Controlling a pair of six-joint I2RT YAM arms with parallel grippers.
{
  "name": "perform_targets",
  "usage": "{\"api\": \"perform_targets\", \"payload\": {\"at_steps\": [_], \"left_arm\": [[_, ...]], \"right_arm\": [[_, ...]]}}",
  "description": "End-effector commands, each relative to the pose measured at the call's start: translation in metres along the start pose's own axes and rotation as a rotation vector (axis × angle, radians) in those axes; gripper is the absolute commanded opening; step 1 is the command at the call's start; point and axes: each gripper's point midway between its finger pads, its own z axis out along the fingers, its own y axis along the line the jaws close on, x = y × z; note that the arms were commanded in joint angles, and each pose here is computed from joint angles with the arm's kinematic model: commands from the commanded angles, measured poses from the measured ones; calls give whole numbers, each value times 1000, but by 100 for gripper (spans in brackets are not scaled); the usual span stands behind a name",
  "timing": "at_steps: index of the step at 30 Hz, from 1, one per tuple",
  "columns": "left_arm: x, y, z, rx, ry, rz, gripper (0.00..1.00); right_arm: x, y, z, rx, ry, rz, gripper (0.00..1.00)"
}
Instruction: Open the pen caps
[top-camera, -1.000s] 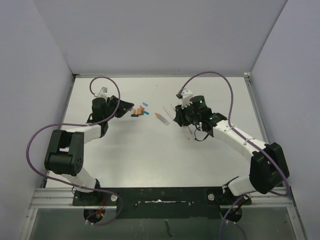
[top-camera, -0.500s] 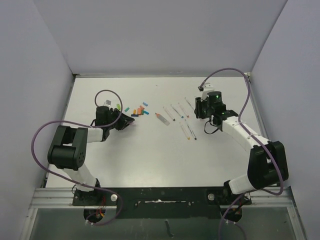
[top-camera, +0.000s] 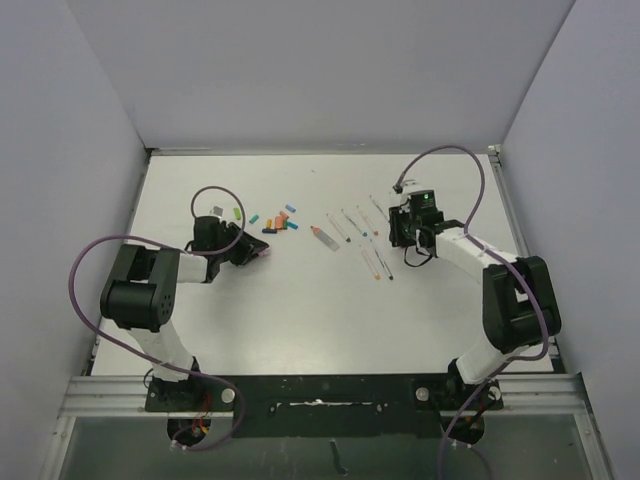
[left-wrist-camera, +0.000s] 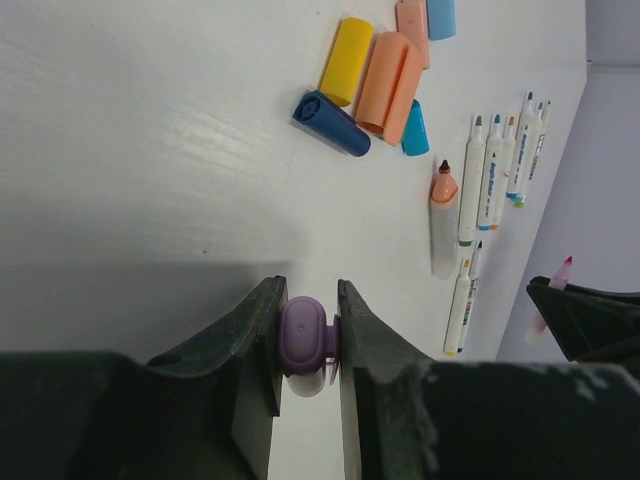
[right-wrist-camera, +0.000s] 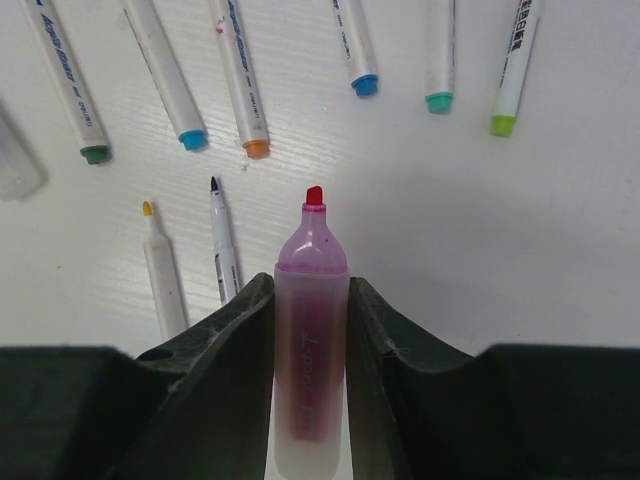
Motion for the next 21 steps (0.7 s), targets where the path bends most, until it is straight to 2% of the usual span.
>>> {"api": "perform_targets", "payload": {"at_steps": [1,21], "left_arm": [[-12,-4,2,28,-26,0,20],[-15,-6,-3,47,-22,-22,34]], "right_arm": [[-10,-3,7,2,-35,9,0],[16,-5,33,-14,71,46,0]]}}
